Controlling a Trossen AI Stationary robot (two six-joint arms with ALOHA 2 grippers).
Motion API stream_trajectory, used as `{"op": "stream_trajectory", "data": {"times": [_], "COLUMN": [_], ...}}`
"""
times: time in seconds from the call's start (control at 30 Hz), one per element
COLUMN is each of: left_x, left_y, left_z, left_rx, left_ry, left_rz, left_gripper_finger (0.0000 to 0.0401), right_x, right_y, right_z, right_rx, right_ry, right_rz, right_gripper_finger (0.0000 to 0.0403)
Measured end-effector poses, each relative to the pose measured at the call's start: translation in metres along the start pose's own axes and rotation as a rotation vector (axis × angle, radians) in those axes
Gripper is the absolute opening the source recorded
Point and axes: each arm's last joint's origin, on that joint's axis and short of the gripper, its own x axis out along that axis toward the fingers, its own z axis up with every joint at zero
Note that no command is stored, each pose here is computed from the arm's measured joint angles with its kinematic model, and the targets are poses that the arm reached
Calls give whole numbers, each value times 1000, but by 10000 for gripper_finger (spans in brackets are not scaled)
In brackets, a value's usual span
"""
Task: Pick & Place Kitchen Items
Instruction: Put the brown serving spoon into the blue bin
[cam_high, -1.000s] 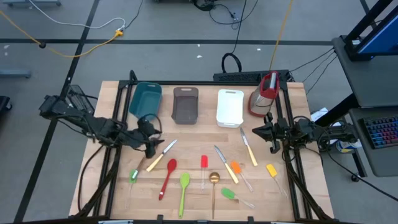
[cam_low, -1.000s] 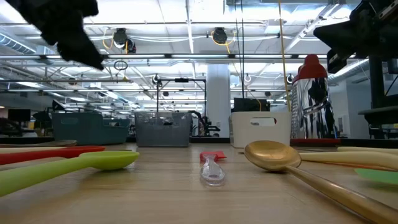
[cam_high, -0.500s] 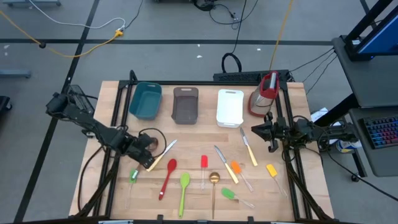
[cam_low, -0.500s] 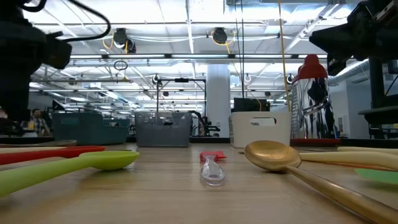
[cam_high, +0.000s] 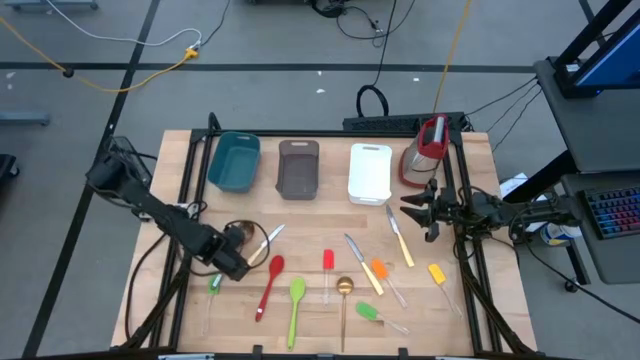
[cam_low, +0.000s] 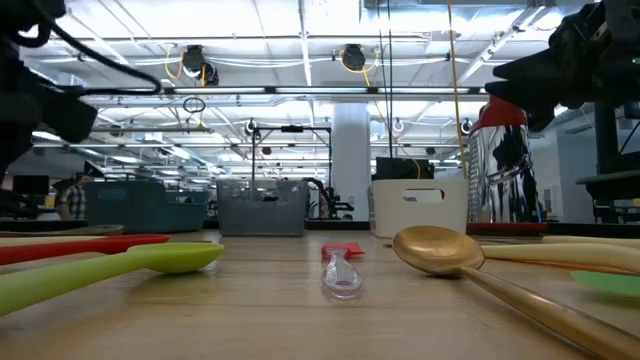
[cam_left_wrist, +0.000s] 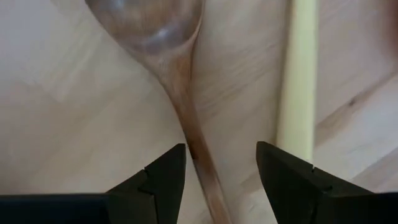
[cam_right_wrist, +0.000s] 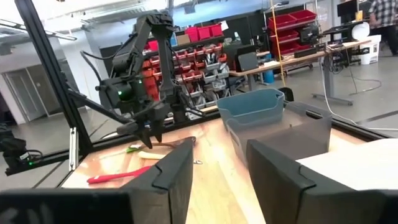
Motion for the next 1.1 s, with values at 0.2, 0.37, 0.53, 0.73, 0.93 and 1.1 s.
{"op": "stream_trajectory", "data": {"times": [0.2,0.37,0.53,0.73,0.93,1.1], "left_x": [8,14,22,15,-3,-21], "left_y": [2,6,14,19,29,40], "left_z": [5,9,9,17,25,38], "left_rx": [-14,-3,-13,-30,-56,-59], "left_ry": [33,66,97,76,-25,-155], "left_rz": [72,67,73,39,-40,-125], "left_gripper_finger": [202,169,99,20,32,21], "right_x": [0,0,0,0,0,0], "right_y": [0,0,0,0,0,0], "right_z": [0,0,0,0,0,0], "right_rx": [18,21,21,18,18,14], "right_ry": [3,4,4,4,3,3], "right_rz": [-1,-1,-1,-1,-4,-5], "right_gripper_finger": [136,135,135,134,134,134]}}
